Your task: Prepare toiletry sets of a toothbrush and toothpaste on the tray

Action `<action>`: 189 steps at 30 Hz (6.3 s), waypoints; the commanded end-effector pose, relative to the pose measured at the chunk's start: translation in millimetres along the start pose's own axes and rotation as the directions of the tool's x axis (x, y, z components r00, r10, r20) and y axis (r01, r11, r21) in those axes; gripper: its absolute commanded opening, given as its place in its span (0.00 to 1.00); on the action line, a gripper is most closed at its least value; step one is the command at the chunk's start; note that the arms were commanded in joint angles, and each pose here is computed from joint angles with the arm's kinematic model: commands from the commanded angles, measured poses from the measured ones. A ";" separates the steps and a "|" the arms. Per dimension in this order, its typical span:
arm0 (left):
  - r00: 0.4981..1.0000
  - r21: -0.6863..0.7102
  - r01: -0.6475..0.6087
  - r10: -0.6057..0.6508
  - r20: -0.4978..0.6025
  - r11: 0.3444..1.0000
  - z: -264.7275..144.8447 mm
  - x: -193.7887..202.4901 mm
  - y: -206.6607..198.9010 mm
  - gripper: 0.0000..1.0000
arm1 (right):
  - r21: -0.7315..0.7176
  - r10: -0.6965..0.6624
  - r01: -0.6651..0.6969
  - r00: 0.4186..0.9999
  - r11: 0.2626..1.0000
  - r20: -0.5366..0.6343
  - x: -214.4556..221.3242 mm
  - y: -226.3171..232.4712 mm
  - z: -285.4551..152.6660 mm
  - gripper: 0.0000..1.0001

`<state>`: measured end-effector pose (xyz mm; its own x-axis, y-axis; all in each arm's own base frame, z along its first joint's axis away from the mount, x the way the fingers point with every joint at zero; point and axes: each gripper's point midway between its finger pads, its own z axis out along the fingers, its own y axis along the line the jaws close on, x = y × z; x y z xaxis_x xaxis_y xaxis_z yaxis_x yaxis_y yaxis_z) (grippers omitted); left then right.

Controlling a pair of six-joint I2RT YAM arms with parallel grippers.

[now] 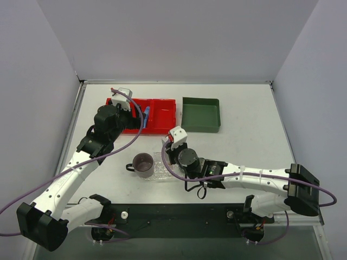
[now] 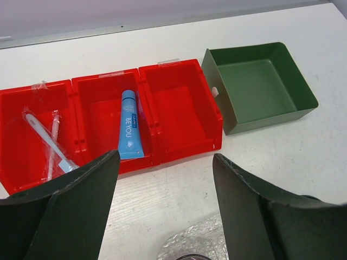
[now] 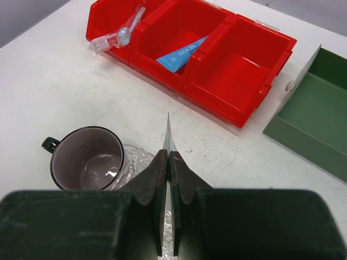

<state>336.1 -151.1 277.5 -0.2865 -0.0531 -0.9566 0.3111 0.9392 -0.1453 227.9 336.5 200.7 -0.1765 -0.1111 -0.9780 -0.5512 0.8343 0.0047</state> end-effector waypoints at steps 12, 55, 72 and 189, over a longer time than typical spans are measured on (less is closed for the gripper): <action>0.999 0.013 0.001 -0.002 0.049 1.000 0.6 -15.0 -2.7 0.79 | 0.019 0.046 -0.048 0.996 0.999 0.079 -9.3 3.1 5.1 0.00; 0.999 0.021 0.003 -0.004 0.052 1.000 -0.8 -16.5 -4.3 0.80 | 0.050 0.017 -0.020 0.998 0.999 0.055 -1.6 1.6 -0.5 0.39; 0.998 0.058 -0.012 0.008 0.057 0.998 -1.1 -17.4 -11.1 0.80 | 0.015 0.084 -0.085 0.995 0.996 0.055 -12.9 -5.6 -8.3 0.58; 0.849 -0.006 0.032 -0.030 -0.527 0.999 118.5 92.9 48.5 0.20 | 0.040 0.353 -0.350 0.930 0.936 -0.105 -19.5 -119.4 -95.6 0.50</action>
<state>433.6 -144.7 114.9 -0.7901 0.1204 -0.6010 0.2605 0.9535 -0.1515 216.0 188.8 223.4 -0.4773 0.1089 -0.8719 -0.4187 0.8442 0.3347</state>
